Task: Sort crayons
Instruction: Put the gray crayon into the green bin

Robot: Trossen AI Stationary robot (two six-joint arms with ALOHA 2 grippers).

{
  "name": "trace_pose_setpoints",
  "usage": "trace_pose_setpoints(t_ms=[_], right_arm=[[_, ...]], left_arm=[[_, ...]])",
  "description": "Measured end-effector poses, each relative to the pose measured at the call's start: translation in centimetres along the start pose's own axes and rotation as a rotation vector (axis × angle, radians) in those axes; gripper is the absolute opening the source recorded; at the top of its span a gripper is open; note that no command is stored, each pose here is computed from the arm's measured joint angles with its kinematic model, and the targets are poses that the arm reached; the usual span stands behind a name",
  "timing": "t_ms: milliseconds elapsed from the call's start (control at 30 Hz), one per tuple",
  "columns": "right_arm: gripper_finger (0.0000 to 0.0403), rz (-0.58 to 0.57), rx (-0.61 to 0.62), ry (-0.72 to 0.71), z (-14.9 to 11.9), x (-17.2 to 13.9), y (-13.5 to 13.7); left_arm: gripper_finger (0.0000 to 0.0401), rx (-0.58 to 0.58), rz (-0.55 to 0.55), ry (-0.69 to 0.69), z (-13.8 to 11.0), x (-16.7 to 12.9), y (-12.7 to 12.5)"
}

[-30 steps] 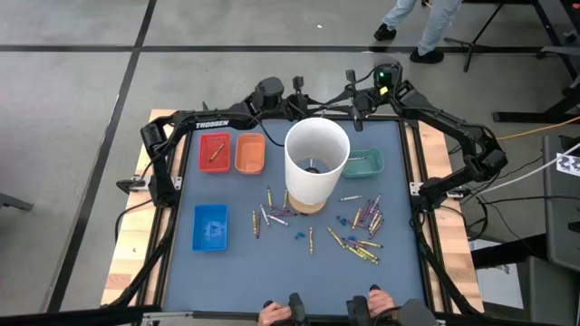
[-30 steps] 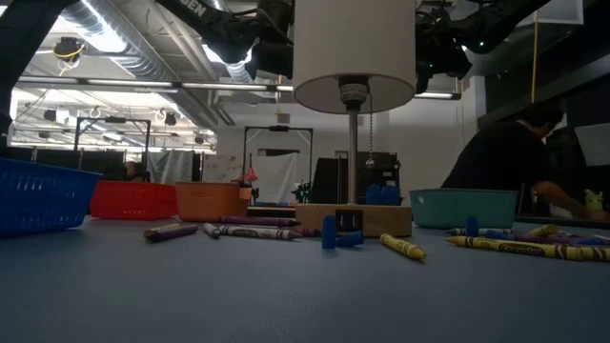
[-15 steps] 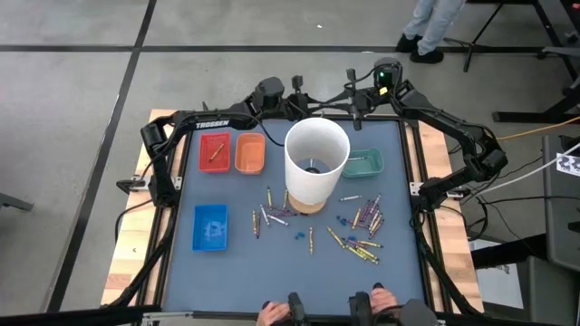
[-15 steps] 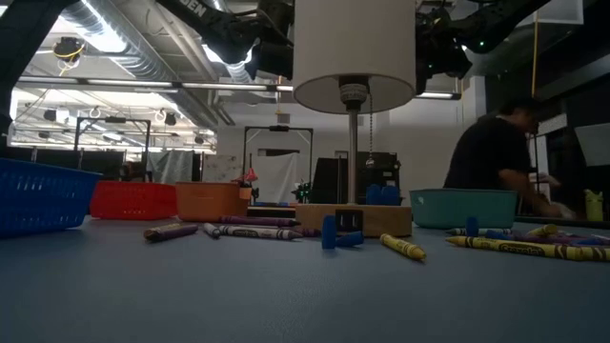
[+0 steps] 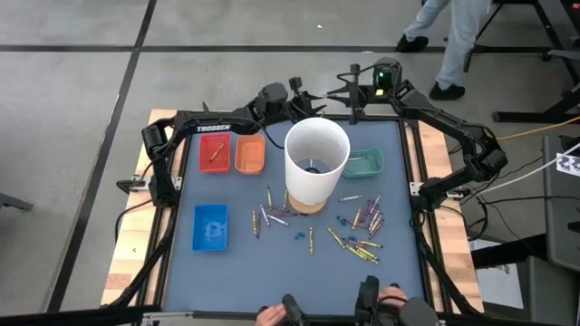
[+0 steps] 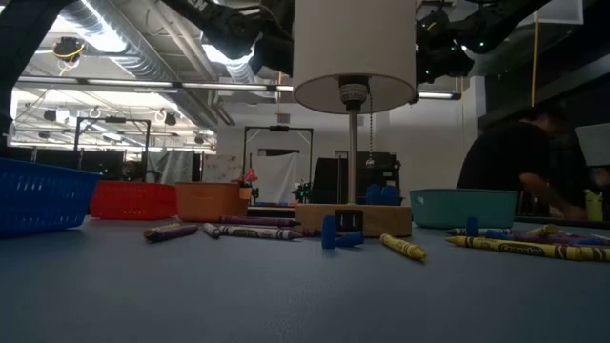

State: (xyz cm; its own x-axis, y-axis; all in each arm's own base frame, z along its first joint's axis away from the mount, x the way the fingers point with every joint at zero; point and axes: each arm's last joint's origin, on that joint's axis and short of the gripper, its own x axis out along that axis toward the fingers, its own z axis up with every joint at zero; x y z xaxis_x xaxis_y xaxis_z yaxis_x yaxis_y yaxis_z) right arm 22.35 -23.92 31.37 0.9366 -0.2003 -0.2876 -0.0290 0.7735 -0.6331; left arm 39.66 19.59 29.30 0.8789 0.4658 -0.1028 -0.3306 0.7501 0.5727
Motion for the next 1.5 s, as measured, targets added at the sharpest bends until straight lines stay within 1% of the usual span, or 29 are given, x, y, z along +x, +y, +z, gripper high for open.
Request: trace_pose_setpoints(t_ms=[133,233,300,367,467,567,633,733,833,900,1000,1067,1133,1267,1400,1500], right_arm=[[0.0022,-0.020,0.045,0.143,-0.5,-0.2,0.4],[0.0020,-0.007,0.078,0.222,-0.7,-0.6,0.8],[0.0023,0.003,0.094,0.266,-0.8,-1.0,1.1],[0.0026,0.009,0.109,0.314,-0.7,-1.4,1.4],[0.0027,0.024,0.131,0.385,-0.4,-2.4,1.9],[0.0024,0.053,0.150,0.410,0.3,-3.6,2.4],[0.0023,0.067,0.180,0.403,0.9,-4.4,2.7],[0.0024,0.081,0.283,0.389,1.8,-5.5,3.2],[0.0025,0.123,0.382,0.407,2.5,-6.2,4.1],[0.0024,0.149,0.439,0.427,2.9,-6.6,4.7],[0.0025,0.198,0.526,0.462,3.3,-6.7,5.6],[0.0025,0.244,0.559,0.488,3.5,-6.5,6.3],[0.0025,0.284,0.568,0.503,3.9,-6.4,7.0],[0.0025,0.325,0.555,0.525,4.3,-6.2,7.7],[0.0025,0.344,0.556,0.534,4.2,-6.0,8.2],[0.0025,0.367,0.573,0.560,3.2,-5.8,9.1]], left_arm=[[0.0094,0.005,0.077,0.082,-0.1,-0.1,-0.3],[0.0094,0.008,0.153,0.133,0.3,-0.4,-0.1],[0.0094,0.012,0.179,0.157,0.8,-1.0,0.3],[0.0094,0.015,0.173,0.174,1.3,-1.6,0.7],[0.0092,0.026,0.134,0.234,1.7,-2.9,1.2],[0.0092,0.028,0.089,0.303,2.0,-4.3,1.6],[0.0092,0.016,0.052,0.360,2.1,-5.3,1.7],[0.0092,-0.005,-0.022,0.480,1.8,-6.9,1.4],[0.0092,-0.042,-0.108,0.622,1.4,-8.9,1.1],[0.0092,-0.076,-0.184,0.703,1.1,-10.1,0.8],[0.0092,-0.153,-0.342,0.796,0.4,-11.5,0.2],[0.0092,-0.200,-0.454,0.841,0.1,-12.2,-0.3],[0.0092,-0.235,-0.541,0.871,-0.1,-12.7,-0.6],[0.0092,-0.280,-0.645,0.866,-0.7,-12.9,-1.6],[0.0092,-0.304,-0.700,0.867,-2.0,-12.9,-2.9],[0.0092,-0.305,-0.723,0.906,-3.4,-13.2,-4.2]])
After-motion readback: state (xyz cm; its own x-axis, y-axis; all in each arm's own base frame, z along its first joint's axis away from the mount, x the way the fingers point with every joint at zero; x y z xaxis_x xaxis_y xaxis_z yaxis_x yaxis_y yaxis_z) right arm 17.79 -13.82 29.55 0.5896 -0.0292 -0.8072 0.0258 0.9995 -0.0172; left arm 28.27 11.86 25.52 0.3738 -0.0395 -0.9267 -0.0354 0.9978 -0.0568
